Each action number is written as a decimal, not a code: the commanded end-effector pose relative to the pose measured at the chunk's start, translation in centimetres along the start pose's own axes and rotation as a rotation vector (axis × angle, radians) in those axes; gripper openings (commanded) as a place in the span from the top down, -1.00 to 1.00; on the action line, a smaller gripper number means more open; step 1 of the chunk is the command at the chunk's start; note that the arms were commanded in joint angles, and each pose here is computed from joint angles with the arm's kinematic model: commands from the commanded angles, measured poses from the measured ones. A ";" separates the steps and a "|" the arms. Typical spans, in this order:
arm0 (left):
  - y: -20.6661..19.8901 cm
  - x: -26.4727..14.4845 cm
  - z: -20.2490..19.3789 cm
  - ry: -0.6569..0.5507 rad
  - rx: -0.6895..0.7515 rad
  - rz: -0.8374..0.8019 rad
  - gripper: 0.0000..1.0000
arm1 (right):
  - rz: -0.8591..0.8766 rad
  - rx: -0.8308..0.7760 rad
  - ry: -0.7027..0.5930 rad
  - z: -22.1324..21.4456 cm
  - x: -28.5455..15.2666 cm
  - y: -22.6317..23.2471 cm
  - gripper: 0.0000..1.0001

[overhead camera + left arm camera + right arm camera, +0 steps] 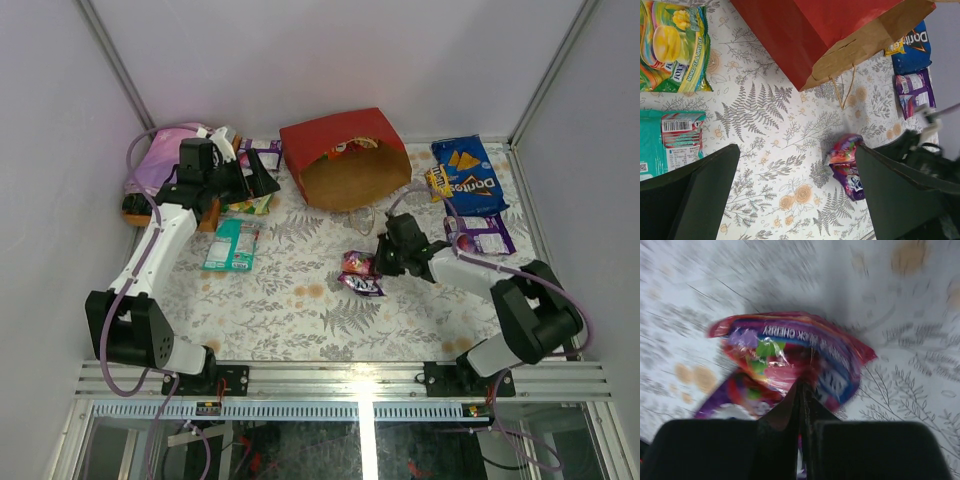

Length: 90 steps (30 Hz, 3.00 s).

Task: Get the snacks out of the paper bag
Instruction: Place the snack at the center of the board, then adjust the snack at the center of the board.

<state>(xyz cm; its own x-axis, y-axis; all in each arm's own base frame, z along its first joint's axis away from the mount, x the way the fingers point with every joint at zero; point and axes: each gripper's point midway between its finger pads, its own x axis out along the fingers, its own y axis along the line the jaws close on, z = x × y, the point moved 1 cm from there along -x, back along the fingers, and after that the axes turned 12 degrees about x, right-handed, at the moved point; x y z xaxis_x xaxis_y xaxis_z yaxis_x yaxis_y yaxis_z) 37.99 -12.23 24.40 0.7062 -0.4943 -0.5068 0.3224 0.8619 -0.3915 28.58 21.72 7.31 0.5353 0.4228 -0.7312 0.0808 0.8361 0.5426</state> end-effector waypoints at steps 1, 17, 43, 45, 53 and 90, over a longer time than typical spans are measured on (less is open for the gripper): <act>0.3 0.3 0.7 -0.022 0.002 0.000 -0.99 | -0.060 0.000 0.140 -4.6 2.2 -3.8 1.00; -5.6 1.0 -3.5 0.038 0.143 0.032 -0.99 | 0.163 -0.190 -0.048 2.5 -3.4 4.6 -0.20; -10.8 11.7 -16.3 0.206 0.194 -0.138 -0.73 | 0.242 0.175 0.238 -7.7 -5.5 -4.0 -0.09; -10.7 12.4 -16.6 0.210 0.199 -0.140 -0.71 | 0.251 0.199 0.259 -8.2 -5.2 -4.3 -0.05; -10.4 14.2 -17.1 0.221 0.213 -0.138 -0.62 | 0.264 0.231 0.294 -8.4 -4.4 -4.5 0.24; -9.5 13.8 -17.2 0.288 0.182 -0.124 1.00 | 0.200 0.259 0.282 -8.5 -3.9 -6.9 1.00</act>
<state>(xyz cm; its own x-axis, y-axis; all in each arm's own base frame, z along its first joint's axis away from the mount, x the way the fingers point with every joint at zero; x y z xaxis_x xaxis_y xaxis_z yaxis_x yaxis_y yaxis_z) 33.18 -31.49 5.87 0.3796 -0.6368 -0.6711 0.5547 0.7372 -0.3858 19.01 18.53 3.33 0.3012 0.6989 -0.6487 0.2075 0.6159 0.7600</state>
